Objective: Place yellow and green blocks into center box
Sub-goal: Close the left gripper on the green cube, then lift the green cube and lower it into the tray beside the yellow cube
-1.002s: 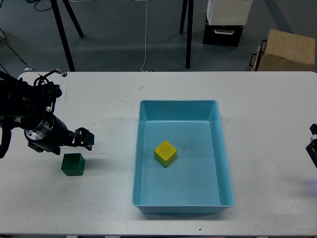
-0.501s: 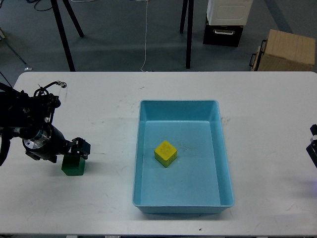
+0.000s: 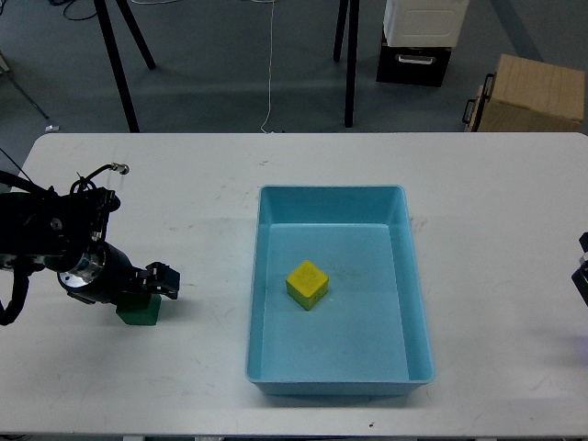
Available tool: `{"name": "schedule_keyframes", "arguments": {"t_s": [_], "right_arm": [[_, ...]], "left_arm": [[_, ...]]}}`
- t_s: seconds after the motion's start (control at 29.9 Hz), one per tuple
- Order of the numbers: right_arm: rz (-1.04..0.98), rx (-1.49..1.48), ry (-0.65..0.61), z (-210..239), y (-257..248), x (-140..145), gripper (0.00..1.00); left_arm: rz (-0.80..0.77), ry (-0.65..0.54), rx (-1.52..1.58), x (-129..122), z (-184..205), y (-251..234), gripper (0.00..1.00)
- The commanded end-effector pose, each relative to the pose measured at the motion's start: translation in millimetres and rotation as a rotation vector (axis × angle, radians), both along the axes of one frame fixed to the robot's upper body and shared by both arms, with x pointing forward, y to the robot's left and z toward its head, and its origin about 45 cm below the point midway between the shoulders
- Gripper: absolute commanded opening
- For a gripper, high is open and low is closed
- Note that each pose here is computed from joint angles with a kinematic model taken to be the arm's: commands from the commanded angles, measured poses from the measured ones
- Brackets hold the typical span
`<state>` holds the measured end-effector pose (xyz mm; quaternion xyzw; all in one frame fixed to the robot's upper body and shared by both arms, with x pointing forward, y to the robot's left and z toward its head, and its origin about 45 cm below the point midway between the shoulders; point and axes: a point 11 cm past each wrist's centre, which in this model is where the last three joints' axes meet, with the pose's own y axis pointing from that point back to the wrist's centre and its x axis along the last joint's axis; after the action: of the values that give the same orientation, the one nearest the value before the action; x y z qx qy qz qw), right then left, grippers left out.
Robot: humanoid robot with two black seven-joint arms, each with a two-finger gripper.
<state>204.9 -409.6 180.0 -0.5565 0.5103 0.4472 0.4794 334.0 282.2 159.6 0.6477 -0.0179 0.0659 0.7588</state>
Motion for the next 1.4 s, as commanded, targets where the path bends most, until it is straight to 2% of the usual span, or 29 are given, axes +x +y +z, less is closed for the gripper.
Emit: {"name": "schedule_keyframes", "arguments": {"t_s": [0.0,0.03,0.07,0.1,0.23,0.3,0.4,0.53,0.63,0.9,1.14,1.3,1.37], "right_arm": [[-0.001,-0.002,0.004,-1,-1,-2,1.0],[-0.001,-0.002,0.004,-1,-1,-2,1.0],[-0.001,-0.002,0.004,-1,-1,-2,1.0],[-0.002,-0.002,0.006,-1,-1,-2,1.0],[-0.003,-0.004,0.004,0,-2,-2,1.0],[-0.003,-0.003,0.003,0,-1,-2,1.0],[0.0,-0.003,0.001,1,-1,-2,1.0],[0.002,-0.01,0.001,2,-2,-2,1.0],[-0.002,-0.01,0.004,1,-3,-2,1.0],[-0.002,-0.011,0.011,-1,-3,-3,1.0],[-0.008,-0.013,0.025,-4,-5,-7,1.0],[-0.01,-0.013,0.034,-7,-5,-9,1.0],[-0.01,-0.013,0.036,-7,-6,-10,1.0]], "left_arm": [[-0.085,-0.009,0.043,-1,0,6,0.27],[-0.091,-0.011,0.047,-2,1,8,0.24],[-0.086,-0.012,0.046,-2,2,10,0.09],[-0.081,-0.016,0.04,-2,4,11,0.0],[-0.096,-0.067,0.045,10,24,11,0.0],[-0.129,-0.152,0.047,33,58,1,0.0],[-0.2,-0.237,0.026,51,107,-30,0.0],[-0.357,-0.261,-0.015,47,158,-93,0.0],[-0.47,-0.268,-0.006,39,173,-132,0.0],[-0.729,-0.154,0.013,-4,133,-220,0.0],[-0.657,-0.178,-0.032,22,116,-216,0.02],[-0.62,-0.205,-0.042,37,112,-214,0.11],[-0.602,-0.207,-0.045,41,107,-211,0.17]]}}
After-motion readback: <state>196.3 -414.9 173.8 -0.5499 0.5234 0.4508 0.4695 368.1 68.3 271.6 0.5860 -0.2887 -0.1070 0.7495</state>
